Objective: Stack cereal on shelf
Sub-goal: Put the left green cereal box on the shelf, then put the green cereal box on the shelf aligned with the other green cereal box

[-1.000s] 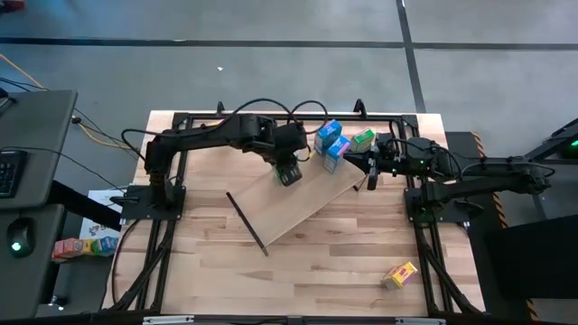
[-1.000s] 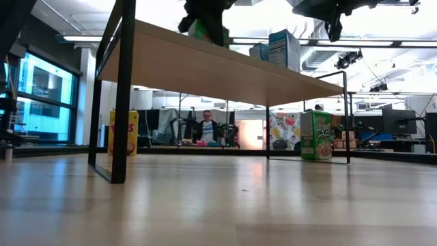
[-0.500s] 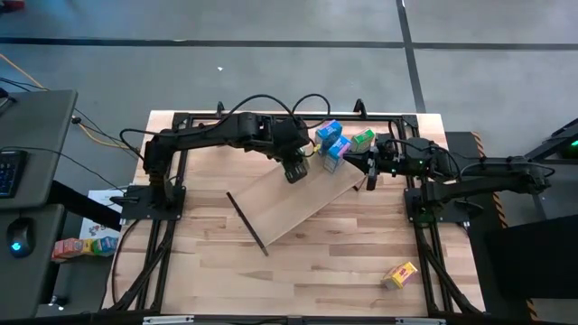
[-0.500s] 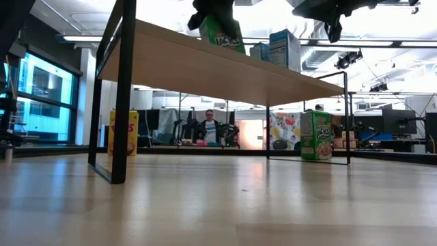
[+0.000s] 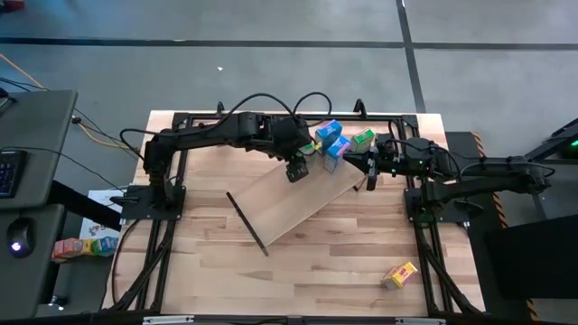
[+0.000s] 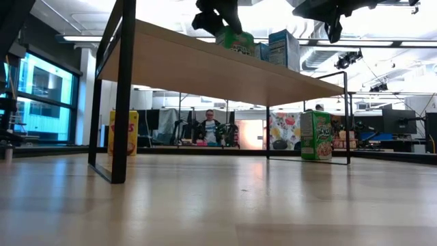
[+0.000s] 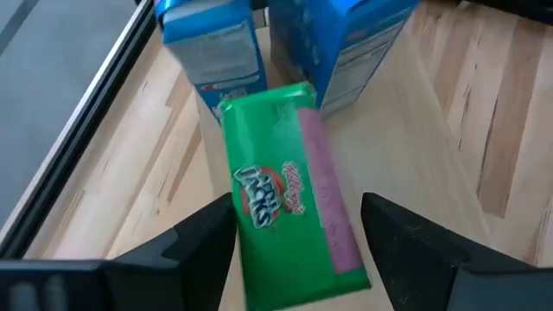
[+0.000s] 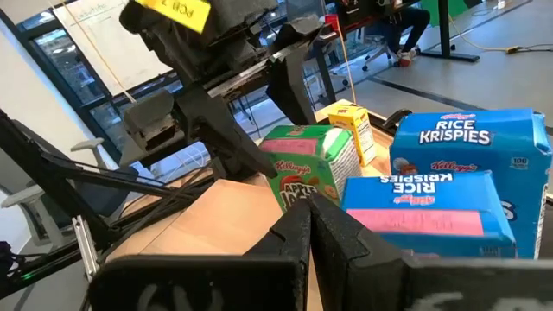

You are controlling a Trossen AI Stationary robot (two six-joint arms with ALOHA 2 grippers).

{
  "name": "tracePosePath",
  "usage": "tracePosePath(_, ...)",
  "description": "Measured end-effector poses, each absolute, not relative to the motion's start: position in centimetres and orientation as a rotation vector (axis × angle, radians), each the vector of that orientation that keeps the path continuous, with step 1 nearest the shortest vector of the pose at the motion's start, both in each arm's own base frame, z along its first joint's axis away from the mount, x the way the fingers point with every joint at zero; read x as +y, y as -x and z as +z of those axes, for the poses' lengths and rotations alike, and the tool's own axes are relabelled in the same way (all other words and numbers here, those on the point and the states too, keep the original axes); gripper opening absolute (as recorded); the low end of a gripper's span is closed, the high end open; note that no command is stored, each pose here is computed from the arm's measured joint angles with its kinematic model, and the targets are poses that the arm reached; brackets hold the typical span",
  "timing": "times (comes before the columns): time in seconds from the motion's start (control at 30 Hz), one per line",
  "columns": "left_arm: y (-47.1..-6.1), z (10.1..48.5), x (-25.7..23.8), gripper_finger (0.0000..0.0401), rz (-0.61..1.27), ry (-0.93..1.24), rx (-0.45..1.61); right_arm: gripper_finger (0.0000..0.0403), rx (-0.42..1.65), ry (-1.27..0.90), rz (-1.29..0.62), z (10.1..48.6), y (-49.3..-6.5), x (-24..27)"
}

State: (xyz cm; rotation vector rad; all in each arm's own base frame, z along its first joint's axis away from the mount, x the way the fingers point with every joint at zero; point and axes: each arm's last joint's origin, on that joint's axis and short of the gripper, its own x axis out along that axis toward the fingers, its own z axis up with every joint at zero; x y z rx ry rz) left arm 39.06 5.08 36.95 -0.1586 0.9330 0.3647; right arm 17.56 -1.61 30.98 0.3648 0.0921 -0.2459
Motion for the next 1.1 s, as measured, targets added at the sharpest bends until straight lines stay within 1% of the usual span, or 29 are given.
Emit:
tracePosePath(0.07,-39.0,37.3,5.2,0.0238,0.352,0.148,0.914,0.0,0.092,-0.365,-0.246,31.0,-17.6,-1.6)
tracePosePath(0.17,-38.3,38.9,5.4,0.0236,0.334,0.115,0.882,0.0,0.073,-0.365,-0.243,31.2,-17.6,-1.6)
tracePosePath(0.33,-36.4,43.4,5.3,0.0231,0.312,0.065,0.728,0.0,-0.046,-0.318,-0.222,32.4,-17.5,-1.6)
tracePosePath(0.43,-33.9,46.2,5.3,0.0227,0.311,0.042,0.627,0.0,-0.134,-0.301,-0.246,33.3,-17.2,-1.7)
tracePosePath(0.6,-29.4,50.4,5.5,0.0219,0.338,0.048,0.44,0.0004,-0.185,-0.32,-0.341,33.8,-16.5,-2.3)
tracePosePath(0.67,-27.8,51.7,5.3,0.0215,0.342,0.047,0.377,0.0016,-0.192,-0.321,-0.358,33.8,-16.4,-2.5)
tracePosePath(0.73,-26.6,52.2,5.1,0.0212,0.338,0.041,0.31,0.0039,-0.193,-0.323,-0.369,33.8,-16.4,-2.7)
tracePosePath(0.83,-25.5,50.9,4.8,0.0206,0.337,0.051,0.256,0.0088,-0.178,-0.319,-0.384,34.0,-16.3,-2.9)
tracePosePath(0.97,-24.0,47.2,4.6,0.02,0.348,0.131,0.144,0.0149,-0.161,-0.306,-0.404,35.2,-16.0,-3.1)
tracePosePath(1.1,-22.0,42.9,4.3,0.0195,0.34,0.189,-0.02,0.0185,-0.115,-0.261,-0.4,35.9,-15.9,-3.3)
